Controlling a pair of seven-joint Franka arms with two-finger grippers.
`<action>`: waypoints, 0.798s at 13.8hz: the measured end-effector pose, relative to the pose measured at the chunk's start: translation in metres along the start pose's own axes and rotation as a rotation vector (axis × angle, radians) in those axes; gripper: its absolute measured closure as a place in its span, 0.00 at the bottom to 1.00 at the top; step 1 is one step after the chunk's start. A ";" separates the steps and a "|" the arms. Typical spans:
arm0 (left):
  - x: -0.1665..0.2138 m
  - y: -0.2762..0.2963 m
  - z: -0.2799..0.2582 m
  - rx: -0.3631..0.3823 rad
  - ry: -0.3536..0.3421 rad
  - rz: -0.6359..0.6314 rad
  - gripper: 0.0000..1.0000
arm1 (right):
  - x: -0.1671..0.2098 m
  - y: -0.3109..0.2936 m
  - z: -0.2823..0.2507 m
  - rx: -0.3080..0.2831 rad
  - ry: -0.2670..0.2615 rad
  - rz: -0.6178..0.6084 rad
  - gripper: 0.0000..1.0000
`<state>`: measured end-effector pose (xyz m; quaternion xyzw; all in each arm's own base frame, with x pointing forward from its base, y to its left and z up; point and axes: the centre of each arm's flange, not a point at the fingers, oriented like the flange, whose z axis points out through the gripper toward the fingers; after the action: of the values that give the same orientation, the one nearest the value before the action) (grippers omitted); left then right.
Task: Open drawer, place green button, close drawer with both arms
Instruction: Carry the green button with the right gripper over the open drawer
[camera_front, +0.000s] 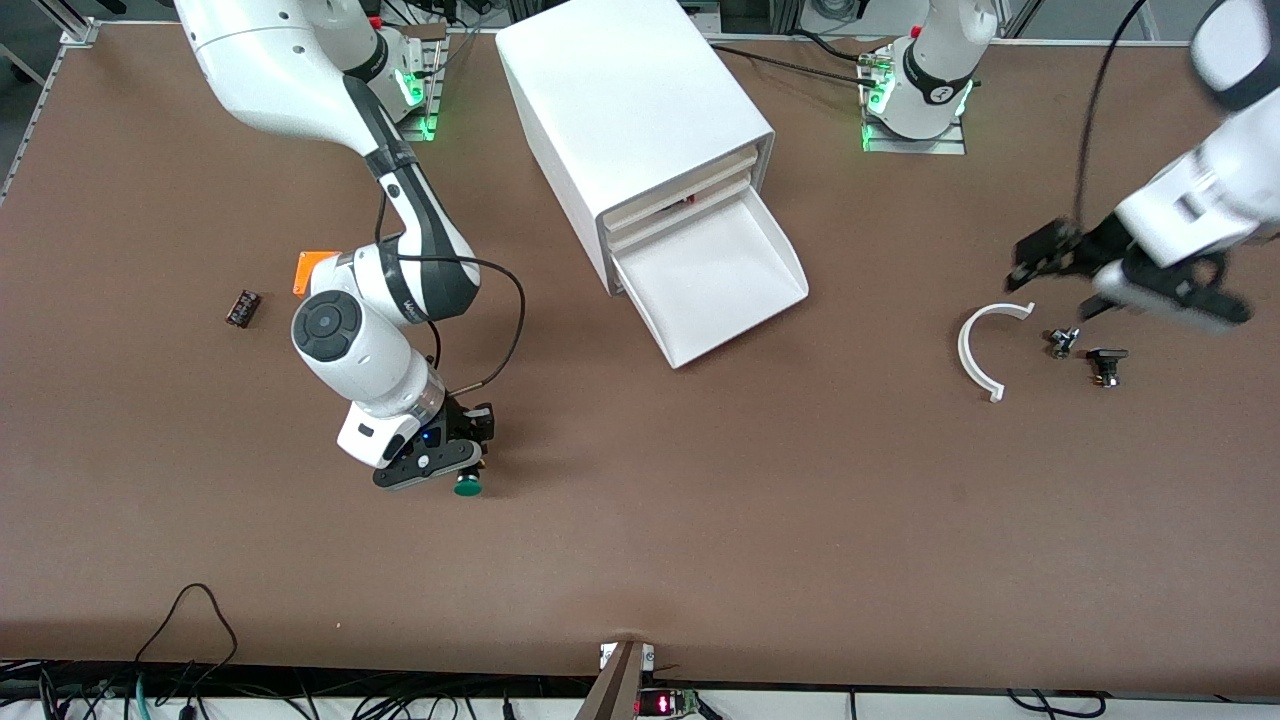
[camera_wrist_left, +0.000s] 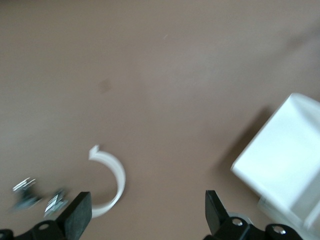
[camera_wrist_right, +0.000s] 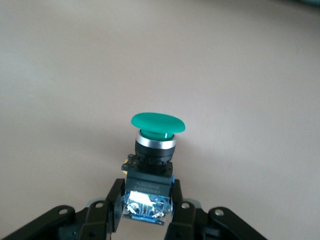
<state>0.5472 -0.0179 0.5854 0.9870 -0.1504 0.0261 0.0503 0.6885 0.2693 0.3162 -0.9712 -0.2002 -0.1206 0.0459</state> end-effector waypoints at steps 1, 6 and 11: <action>-0.005 0.000 -0.022 0.042 -0.019 0.009 0.00 | 0.008 -0.008 -0.010 0.003 0.016 -0.065 0.59; 0.017 -0.009 0.012 0.109 -0.113 0.019 0.00 | 0.031 -0.099 -0.058 0.057 -0.003 -0.375 0.59; 0.026 -0.017 0.025 0.110 -0.128 -0.022 0.00 | 0.027 -0.195 -0.082 0.146 0.028 -0.800 0.59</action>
<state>0.5781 -0.0123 0.5609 0.9895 -0.1410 -0.0296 -0.0133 0.6168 0.4465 0.4098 -0.8091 -0.5697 -0.1276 0.0668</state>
